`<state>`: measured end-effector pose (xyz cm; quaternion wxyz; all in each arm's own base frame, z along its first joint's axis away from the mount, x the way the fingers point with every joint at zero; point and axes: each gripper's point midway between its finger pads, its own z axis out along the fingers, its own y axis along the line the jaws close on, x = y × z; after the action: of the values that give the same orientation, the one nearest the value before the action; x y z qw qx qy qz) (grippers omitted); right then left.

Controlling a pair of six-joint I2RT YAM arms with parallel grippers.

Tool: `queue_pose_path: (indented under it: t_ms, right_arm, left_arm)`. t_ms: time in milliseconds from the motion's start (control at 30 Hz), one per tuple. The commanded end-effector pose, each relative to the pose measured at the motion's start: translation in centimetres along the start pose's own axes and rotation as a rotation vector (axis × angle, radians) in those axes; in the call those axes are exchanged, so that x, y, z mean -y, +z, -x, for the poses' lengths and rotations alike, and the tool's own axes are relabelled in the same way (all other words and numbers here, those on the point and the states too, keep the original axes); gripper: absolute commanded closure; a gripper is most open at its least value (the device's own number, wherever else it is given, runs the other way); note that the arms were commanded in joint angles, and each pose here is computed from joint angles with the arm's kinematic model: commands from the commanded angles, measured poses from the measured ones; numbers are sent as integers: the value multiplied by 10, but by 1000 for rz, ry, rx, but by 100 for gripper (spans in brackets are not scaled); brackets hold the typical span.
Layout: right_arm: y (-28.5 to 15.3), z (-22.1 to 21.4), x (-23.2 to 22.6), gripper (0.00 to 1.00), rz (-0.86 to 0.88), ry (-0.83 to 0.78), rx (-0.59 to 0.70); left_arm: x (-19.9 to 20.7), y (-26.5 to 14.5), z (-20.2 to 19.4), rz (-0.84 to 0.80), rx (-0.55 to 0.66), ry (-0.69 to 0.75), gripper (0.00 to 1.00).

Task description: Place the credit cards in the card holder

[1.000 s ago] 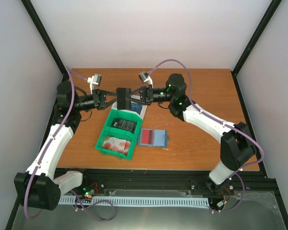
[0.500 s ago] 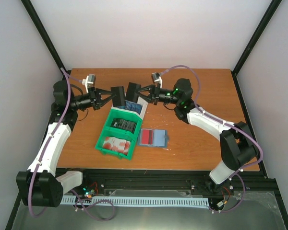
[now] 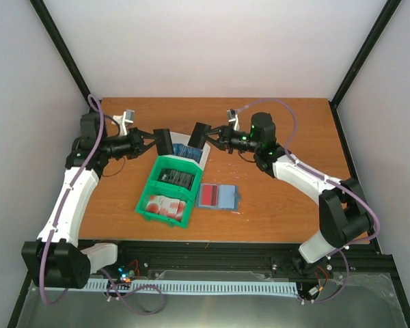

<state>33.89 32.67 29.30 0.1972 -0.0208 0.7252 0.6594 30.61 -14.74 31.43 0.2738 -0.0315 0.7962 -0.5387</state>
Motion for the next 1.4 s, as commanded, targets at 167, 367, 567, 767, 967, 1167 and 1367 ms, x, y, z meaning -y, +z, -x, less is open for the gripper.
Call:
queue_pose_path:
  t_ms: [167, 367, 567, 767, 967, 1167, 1367]
  right_arm:
    - [-28, -13, 66, 97, -406, -78, -26]
    - [-50, -37, 99, 97, -582, -76, -116]
    - [-76, -79, 132, 97, -689, -10, -241]
    - [-95, -93, 142, 97, -764, 20, -244]
    - [-122, -90, 151, 97, -916, 27, -170]
    - [-134, -95, 142, 97, -924, 29, -145]
    - [-113, -110, 127, 97, -764, 34, -257]
  left_arm:
    - [-108, 17, -41, 595, -136, 54, 99]
    - [-92, 44, -57, 531, -218, 98, 99]
    - [-70, 80, -81, 404, -310, 120, 99]
    - [-55, 99, -93, 301, -358, 128, 99]
    - [-51, 113, -95, 239, -299, 106, 99]
    - [-57, 127, -100, 170, -242, 75, 99]
    - [-59, 148, -113, 160, -281, 81, 99]
